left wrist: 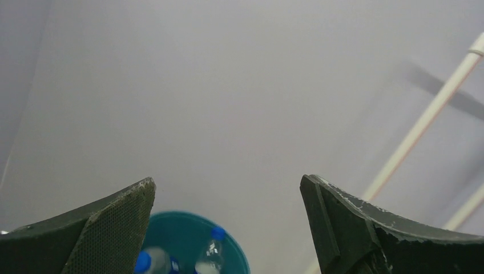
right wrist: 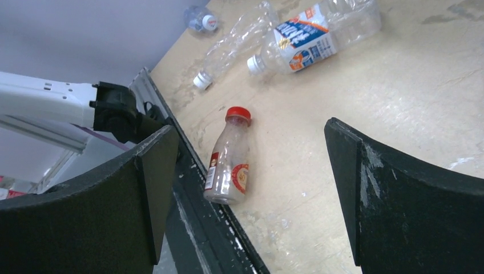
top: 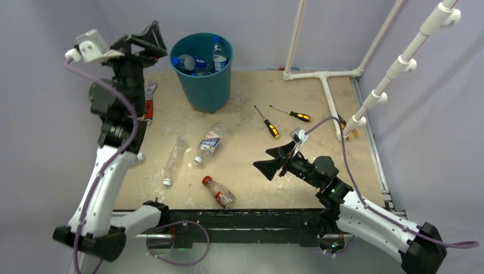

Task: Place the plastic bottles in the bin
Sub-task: Pick up the plastic bottle from the corner of the board.

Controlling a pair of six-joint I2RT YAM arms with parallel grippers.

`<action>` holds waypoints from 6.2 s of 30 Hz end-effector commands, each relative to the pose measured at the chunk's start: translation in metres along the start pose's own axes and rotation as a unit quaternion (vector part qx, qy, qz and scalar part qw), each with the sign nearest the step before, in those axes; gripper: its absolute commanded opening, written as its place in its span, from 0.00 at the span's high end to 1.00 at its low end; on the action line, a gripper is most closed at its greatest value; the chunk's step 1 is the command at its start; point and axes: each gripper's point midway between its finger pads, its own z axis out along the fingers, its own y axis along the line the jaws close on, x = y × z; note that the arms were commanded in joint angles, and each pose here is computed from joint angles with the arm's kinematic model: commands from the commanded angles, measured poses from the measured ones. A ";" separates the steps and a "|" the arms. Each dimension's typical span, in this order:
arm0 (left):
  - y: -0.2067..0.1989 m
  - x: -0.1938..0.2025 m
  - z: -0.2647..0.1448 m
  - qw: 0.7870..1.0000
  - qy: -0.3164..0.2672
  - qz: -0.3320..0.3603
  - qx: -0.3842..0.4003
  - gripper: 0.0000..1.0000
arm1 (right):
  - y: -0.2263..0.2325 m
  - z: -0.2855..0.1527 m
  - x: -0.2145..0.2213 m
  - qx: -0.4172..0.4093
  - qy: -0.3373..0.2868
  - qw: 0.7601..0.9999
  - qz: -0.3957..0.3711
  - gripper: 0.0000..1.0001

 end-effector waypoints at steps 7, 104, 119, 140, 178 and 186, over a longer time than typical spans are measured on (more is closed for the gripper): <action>0.048 0.120 -0.122 0.962 0.249 -0.094 -0.055 0.01 | 0.015 0.010 0.023 -0.037 0.071 0.996 0.044 0.01; -0.093 0.180 -0.264 0.803 0.412 -0.242 0.356 0.07 | 0.105 0.016 -0.035 -0.093 -0.163 0.982 -0.010 1.00; -0.116 0.194 -0.285 0.763 0.433 -0.268 0.397 0.15 | 0.103 0.022 -0.025 -0.092 -0.154 0.983 -0.026 1.00; -0.128 0.196 -0.305 0.741 0.446 -0.270 0.424 0.47 | 0.106 0.031 -0.014 -0.095 -0.122 0.987 -0.045 1.00; -0.053 0.119 -0.192 0.942 0.277 -0.026 0.189 1.00 | 0.098 0.026 -0.056 0.024 -0.040 0.998 -0.048 0.01; -0.054 0.078 -0.134 0.973 0.183 0.042 0.135 1.00 | 0.085 0.013 -0.059 0.046 -0.055 0.996 -0.044 0.01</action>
